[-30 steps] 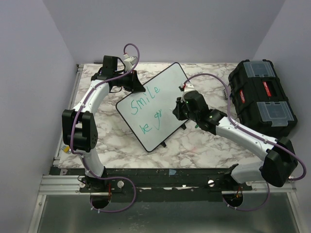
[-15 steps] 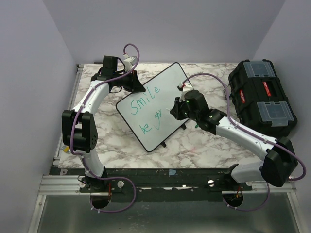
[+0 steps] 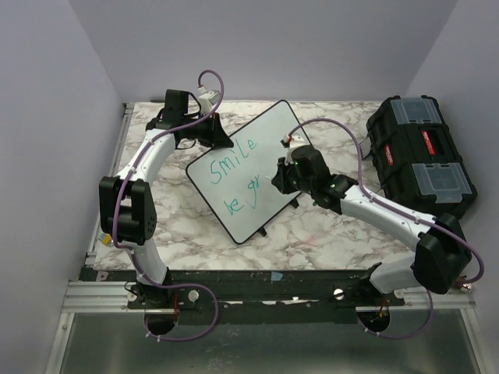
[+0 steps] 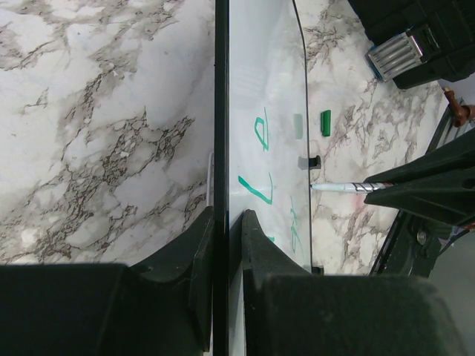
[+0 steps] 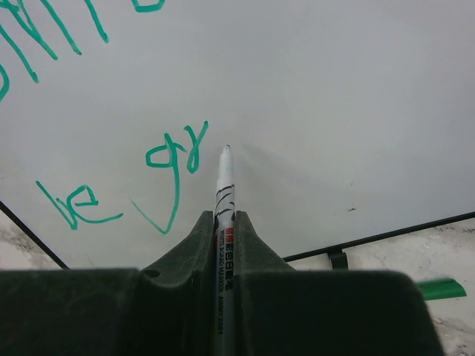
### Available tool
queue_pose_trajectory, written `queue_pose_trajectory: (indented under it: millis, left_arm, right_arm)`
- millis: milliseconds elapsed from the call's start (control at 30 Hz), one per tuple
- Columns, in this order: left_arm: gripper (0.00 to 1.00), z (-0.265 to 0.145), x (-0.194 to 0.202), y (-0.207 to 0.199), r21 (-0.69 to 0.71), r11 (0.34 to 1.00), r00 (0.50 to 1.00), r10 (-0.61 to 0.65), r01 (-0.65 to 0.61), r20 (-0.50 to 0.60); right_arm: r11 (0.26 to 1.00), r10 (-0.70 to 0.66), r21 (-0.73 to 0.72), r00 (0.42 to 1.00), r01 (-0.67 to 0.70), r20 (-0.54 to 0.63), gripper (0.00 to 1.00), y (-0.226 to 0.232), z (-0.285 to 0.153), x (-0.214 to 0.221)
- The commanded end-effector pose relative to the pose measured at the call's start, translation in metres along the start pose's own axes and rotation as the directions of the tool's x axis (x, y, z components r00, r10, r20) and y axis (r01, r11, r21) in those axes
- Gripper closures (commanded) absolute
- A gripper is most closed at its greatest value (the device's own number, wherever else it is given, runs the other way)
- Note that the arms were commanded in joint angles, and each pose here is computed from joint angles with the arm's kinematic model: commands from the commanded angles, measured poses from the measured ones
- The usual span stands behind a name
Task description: Write a sentence on the whiteboard
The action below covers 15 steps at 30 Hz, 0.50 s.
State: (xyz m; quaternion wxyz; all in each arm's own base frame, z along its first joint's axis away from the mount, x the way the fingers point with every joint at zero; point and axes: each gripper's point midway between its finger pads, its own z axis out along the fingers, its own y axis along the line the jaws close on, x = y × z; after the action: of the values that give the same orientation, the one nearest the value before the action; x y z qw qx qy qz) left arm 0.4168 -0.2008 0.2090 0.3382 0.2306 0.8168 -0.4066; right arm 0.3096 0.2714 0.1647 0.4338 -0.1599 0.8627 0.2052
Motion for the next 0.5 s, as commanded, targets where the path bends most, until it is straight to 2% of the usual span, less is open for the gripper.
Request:
queue_pose_trajectory:
  millis: [0,467]
  left_arm:
    - [1.00,0.001,-0.004,0.005,-0.036,0.991,0.992,0.128,-0.128,0.013]
    - [1.00,0.000,-0.003,0.005,-0.035,0.991,0.992,0.129,-0.128,0.011]
  right_arm:
    - [1.000,-0.003,0.005,1.000,0.003,0.025,0.99,-0.001,0.007,-0.008]
    - [0.998,0.020,0.053,1.000,-0.021,0.023,0.99,-0.007,0.026,-0.010]
